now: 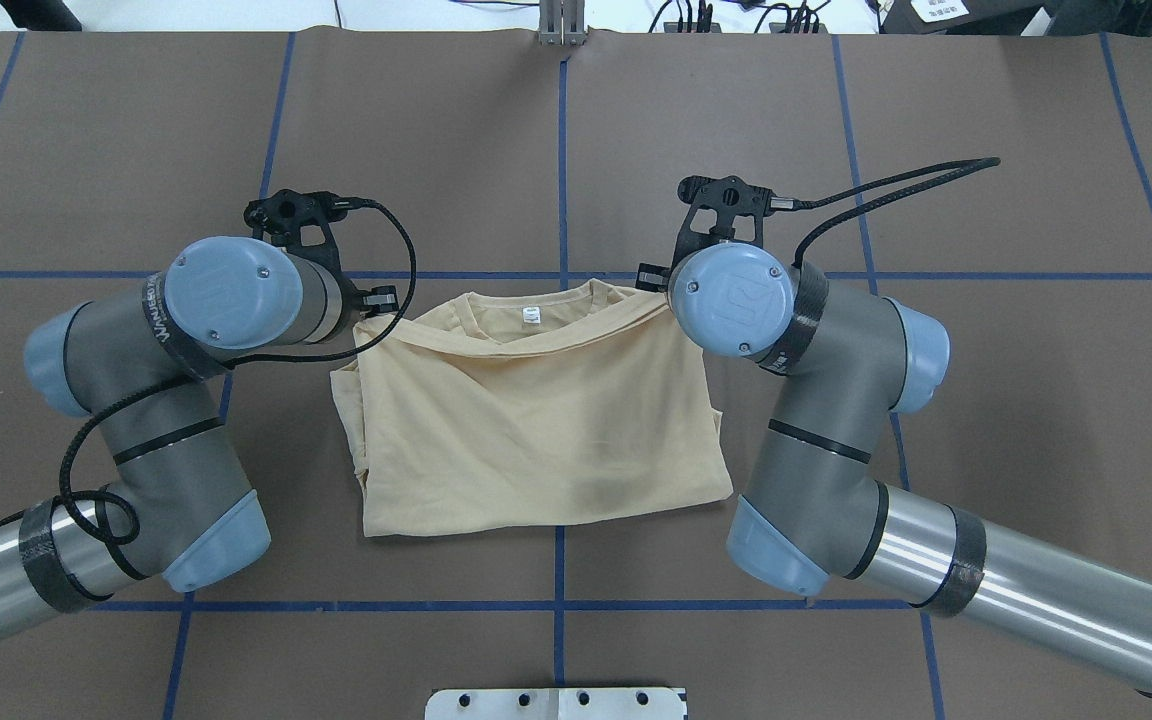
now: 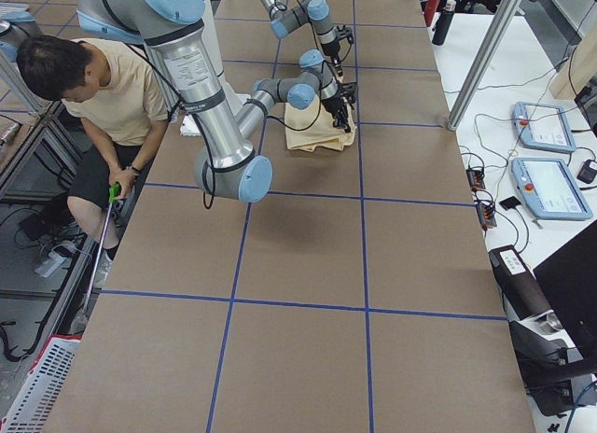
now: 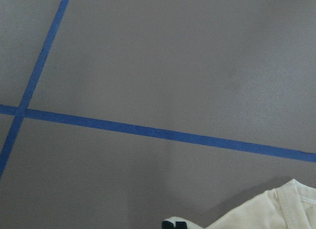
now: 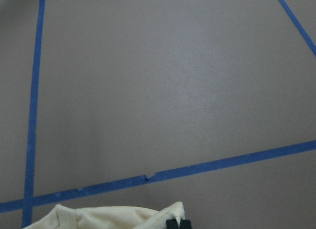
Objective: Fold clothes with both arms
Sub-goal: 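Lay the folded hem down near the collar and open both grippers, then raise the right gripper away while the left gripper grasps the folded shirt's near corner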
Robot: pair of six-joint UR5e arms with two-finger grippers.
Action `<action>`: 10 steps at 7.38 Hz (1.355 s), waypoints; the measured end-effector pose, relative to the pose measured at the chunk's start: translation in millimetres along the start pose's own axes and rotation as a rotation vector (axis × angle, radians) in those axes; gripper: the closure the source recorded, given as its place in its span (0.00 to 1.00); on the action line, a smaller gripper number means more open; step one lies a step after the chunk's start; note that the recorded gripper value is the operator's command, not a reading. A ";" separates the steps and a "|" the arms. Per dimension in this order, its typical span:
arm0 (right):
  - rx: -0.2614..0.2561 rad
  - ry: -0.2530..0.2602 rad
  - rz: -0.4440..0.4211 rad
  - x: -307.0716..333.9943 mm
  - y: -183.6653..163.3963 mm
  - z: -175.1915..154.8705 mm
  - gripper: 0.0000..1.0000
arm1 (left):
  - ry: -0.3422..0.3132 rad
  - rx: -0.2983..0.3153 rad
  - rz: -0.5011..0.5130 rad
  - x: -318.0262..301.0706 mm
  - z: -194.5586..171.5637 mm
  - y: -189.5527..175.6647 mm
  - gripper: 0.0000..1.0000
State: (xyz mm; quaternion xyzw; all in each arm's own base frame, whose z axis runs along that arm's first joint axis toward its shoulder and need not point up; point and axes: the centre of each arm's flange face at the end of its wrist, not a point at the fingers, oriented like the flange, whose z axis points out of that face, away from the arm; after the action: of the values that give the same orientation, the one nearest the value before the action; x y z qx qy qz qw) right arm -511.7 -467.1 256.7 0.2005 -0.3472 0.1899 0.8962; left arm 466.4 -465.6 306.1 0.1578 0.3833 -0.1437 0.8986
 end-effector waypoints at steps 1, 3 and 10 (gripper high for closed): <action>0.000 0.004 -0.001 0.3 -1.2 1.7 0.85 | -0.001 0.003 0.005 -1.0 -0.4 -2.4 1.00; -0.002 0.014 -0.007 1.3 -1.0 6.8 0.00 | -0.002 0.004 0.012 -2.3 0.0 -3.4 0.00; -0.149 -0.092 -0.183 61.5 -61.8 -32.3 0.00 | 0.111 -0.077 0.139 -34.6 -30.0 47.9 0.00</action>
State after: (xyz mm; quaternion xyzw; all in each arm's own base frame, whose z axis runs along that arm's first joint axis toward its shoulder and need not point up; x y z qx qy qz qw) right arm -422.2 -491.2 263.7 0.1725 -0.3812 0.0717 0.9054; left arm 442.3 -405.6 320.1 0.1572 0.4260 -0.0573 0.8891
